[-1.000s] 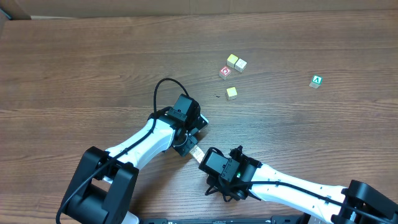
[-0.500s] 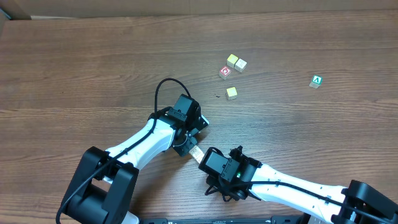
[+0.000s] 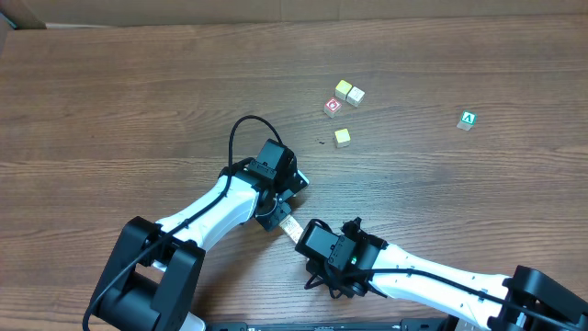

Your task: Flip 5 blocks

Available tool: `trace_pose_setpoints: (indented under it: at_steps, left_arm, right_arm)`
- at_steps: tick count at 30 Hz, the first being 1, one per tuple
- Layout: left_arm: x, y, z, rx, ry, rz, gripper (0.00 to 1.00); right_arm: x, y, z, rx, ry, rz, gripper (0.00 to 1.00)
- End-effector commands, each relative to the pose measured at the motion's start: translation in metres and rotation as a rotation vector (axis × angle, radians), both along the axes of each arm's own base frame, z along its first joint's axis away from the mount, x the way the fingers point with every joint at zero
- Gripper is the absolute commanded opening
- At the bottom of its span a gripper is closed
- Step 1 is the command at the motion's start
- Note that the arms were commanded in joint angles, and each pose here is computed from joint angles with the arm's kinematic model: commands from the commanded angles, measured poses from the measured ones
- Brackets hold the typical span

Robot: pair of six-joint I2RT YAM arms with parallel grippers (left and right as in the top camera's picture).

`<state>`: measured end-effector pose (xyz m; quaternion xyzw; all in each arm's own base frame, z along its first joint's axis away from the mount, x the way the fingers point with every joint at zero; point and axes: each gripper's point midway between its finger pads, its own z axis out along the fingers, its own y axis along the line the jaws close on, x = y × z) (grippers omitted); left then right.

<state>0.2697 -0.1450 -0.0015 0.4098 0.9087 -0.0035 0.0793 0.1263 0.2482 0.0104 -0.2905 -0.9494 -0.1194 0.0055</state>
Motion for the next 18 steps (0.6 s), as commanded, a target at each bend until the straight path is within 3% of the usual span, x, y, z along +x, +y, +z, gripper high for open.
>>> trace_pose_setpoints:
  at_steps: [1,18]
  left_arm:
    - [-0.0044,0.0053,-0.007,0.033,0.013,-0.029,0.04]
    - [0.0007,0.0032,-0.0062,0.03,-0.01,-0.058,0.04]
  right_arm:
    - [0.0002,-0.002,-0.0115,-0.026,0.002,-0.006,0.04]
    - [-0.0061,0.0072,-0.0151,-0.003,0.022,0.021,0.04]
